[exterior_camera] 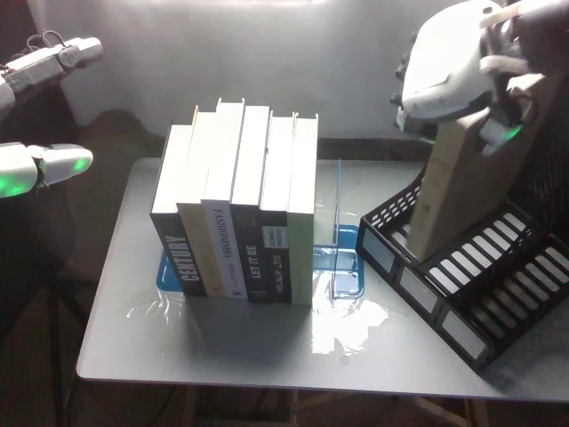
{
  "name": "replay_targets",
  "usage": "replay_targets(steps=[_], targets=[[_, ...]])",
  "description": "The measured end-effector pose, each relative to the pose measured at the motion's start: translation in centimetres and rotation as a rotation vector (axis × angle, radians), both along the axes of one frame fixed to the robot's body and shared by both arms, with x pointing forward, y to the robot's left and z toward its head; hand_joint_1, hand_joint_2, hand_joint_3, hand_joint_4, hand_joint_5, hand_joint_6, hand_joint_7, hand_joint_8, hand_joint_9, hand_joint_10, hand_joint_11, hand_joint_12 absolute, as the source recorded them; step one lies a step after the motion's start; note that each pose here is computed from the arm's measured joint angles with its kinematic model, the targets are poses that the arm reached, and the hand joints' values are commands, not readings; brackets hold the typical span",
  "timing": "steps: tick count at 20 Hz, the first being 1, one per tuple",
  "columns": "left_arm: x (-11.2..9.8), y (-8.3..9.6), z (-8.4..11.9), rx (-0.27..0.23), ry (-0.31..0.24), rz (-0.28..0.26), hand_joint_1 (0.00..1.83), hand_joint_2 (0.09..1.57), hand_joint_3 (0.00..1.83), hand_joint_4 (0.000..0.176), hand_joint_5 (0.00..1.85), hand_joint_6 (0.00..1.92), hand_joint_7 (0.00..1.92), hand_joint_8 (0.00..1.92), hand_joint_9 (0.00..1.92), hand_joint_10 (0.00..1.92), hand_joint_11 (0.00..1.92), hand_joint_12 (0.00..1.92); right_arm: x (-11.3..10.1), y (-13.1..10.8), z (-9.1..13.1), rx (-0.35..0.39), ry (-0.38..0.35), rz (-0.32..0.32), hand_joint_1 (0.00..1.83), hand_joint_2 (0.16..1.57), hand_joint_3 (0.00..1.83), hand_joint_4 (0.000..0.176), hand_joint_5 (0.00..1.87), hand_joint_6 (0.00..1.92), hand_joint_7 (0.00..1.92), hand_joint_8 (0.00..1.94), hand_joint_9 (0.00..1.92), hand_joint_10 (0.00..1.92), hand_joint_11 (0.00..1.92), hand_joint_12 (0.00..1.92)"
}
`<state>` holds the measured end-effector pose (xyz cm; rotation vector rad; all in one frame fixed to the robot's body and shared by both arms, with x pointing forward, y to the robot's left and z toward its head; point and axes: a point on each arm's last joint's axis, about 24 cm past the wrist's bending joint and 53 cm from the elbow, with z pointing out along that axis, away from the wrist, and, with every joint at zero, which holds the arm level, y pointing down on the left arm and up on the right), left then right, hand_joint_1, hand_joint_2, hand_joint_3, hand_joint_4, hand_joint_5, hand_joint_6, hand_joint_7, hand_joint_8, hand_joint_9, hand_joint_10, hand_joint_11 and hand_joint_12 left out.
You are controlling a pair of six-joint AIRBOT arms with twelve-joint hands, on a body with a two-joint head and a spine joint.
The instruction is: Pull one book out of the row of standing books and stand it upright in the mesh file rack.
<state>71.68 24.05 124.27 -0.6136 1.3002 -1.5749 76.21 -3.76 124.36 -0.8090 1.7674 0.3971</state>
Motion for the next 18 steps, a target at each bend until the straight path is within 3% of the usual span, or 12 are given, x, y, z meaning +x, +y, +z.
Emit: replay_targets(steps=[4,6,7,8,10,11,12,13,14,15,17,18], targets=[[0.1,0.0,0.0,-0.002,-0.004,0.002,0.96,1.29,0.01,0.000,0.07,0.00,0.00,0.00,0.00,0.00,0.00,0.00,1.1,-0.2,-0.5,-0.007,0.006,-0.021,1.13,1.16,0.00,0.000,0.90,1.12,1.20,1.94,1.39,1.92,1.45,1.92],[0.1,-0.2,-0.1,0.001,-0.005,-0.005,0.98,1.27,0.00,0.000,0.06,0.00,0.00,0.00,0.00,0.00,0.00,0.00,1.7,-0.6,-0.5,-0.007,0.004,-0.036,1.14,1.16,0.00,0.000,0.89,1.13,1.00,1.87,1.14,1.92,1.20,1.92],[0.1,-0.4,-0.2,0.003,-0.005,-0.008,1.01,1.27,0.00,0.000,0.08,0.00,0.00,0.00,0.00,0.00,0.00,0.00,2.0,-0.8,-0.5,-0.007,0.005,-0.043,1.19,1.24,0.00,0.000,0.78,1.09,0.79,1.73,0.94,1.92,1.00,1.92],[0.1,-0.4,-0.2,0.006,-0.006,-0.010,1.01,1.27,0.00,0.000,0.08,0.00,0.00,0.00,0.00,0.00,0.00,0.00,2.3,-1.1,-0.5,-0.007,0.004,-0.052,1.21,1.23,0.00,0.000,0.81,1.03,0.79,1.62,0.82,1.80,0.79,1.92],[0.1,-0.3,-0.1,0.005,-0.012,-0.007,0.99,1.28,0.01,0.000,0.08,0.00,0.00,0.00,0.00,0.00,0.00,0.00,2.8,-1.7,-0.6,-0.009,0.008,-0.066,1.20,1.24,0.00,0.000,0.78,1.08,0.75,1.63,0.71,1.73,0.73,1.92],[0.1,-0.2,0.0,0.006,-0.015,-0.006,0.99,1.28,0.00,0.000,0.08,0.00,0.00,0.00,0.00,0.00,0.00,0.00,3.0,-2.0,-0.7,-0.009,0.012,-0.074,1.21,1.24,0.00,0.000,0.76,1.12,0.78,1.59,0.75,1.60,0.70,1.92],[0.1,-0.1,0.1,0.005,-0.017,-0.005,0.98,1.28,0.00,0.000,0.07,0.00,0.00,0.00,0.00,0.00,0.00,0.00,3.2,-2.4,-1.0,-0.013,0.014,-0.083,1.31,1.24,0.00,0.000,0.77,1.07,0.77,1.50,0.65,1.64,0.54,1.92],[0.1,-0.2,0.1,0.003,-0.021,-0.006,0.96,1.29,0.00,0.002,0.06,0.00,0.00,0.00,0.00,0.00,0.00,0.00,3.4,-2.8,-1.3,-0.017,0.018,-0.093,1.33,1.24,0.00,0.000,0.74,1.19,0.77,1.45,0.64,1.62,0.41,1.92],[0.1,-0.4,0.1,-0.003,-0.024,-0.011,0.97,1.28,0.00,0.000,0.07,0.00,0.00,0.00,0.00,0.00,0.00,0.00,3.6,-3.4,-2.0,-0.026,0.030,-0.105,1.22,1.25,0.00,0.000,0.79,1.08,0.72,1.65,0.59,1.82,0.49,1.92],[0.1,-0.5,0.0,-0.001,-0.023,-0.014,0.98,1.27,0.00,0.000,0.08,0.00,0.00,0.00,0.00,0.00,0.00,0.00,3.7,-3.8,-2.3,-0.030,0.040,-0.111,1.19,1.25,0.00,0.000,0.76,1.17,0.73,1.62,0.68,1.69,0.61,1.91],[0.0,-0.7,0.1,0.003,-0.028,-0.020,1.04,1.26,0.00,0.000,0.09,0.01,0.00,0.00,0.00,0.00,0.00,0.00,4.1,-4.3,-3.1,-0.028,0.058,-0.131,1.34,1.21,0.00,0.000,0.75,1.16,0.84,1.27,0.75,1.53,0.53,1.76],[0.0,-0.6,0.2,0.001,-0.033,-0.017,1.07,1.26,0.00,0.000,0.10,0.01,0.00,0.00,0.00,0.00,0.00,0.00,4.4,-4.6,-3.5,-0.031,0.061,-0.141,1.34,1.24,0.00,0.000,0.75,1.13,0.76,1.41,0.66,1.64,0.46,1.88]])
